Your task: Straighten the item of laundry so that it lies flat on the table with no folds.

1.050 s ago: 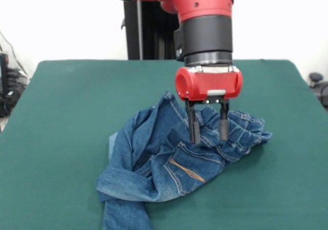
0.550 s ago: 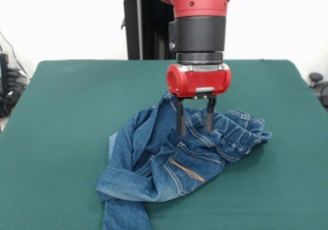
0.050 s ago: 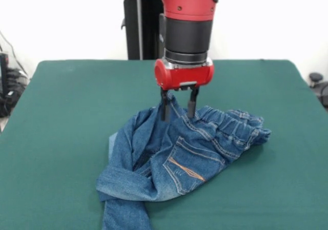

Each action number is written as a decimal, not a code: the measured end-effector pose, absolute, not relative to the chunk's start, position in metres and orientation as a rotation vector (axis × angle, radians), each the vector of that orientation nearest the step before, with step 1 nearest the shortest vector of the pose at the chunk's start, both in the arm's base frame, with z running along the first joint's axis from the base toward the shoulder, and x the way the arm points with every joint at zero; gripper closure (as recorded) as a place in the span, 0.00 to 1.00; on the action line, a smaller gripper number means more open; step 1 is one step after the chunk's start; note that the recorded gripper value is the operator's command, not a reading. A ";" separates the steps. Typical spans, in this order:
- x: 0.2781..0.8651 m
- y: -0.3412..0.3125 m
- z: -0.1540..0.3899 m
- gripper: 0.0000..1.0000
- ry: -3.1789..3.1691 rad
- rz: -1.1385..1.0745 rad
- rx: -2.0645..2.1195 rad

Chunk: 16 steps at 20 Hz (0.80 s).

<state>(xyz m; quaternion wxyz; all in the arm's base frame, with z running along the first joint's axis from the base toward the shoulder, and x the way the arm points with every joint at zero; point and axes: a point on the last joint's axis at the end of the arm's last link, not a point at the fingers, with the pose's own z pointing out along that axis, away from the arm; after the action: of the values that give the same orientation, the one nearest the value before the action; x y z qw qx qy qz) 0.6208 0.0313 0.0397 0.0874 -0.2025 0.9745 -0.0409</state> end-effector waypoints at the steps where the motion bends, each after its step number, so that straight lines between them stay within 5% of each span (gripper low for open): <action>1: 0.619 0.029 0.041 0.00 2.913 -0.118 -0.600; 16: 0.618 0.023 0.058 0.00 2.908 -0.119 -0.590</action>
<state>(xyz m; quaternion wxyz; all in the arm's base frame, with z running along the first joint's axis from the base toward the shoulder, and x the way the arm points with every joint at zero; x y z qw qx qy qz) 0.6184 0.0233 0.0579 0.0861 -0.1980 0.9756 -0.0400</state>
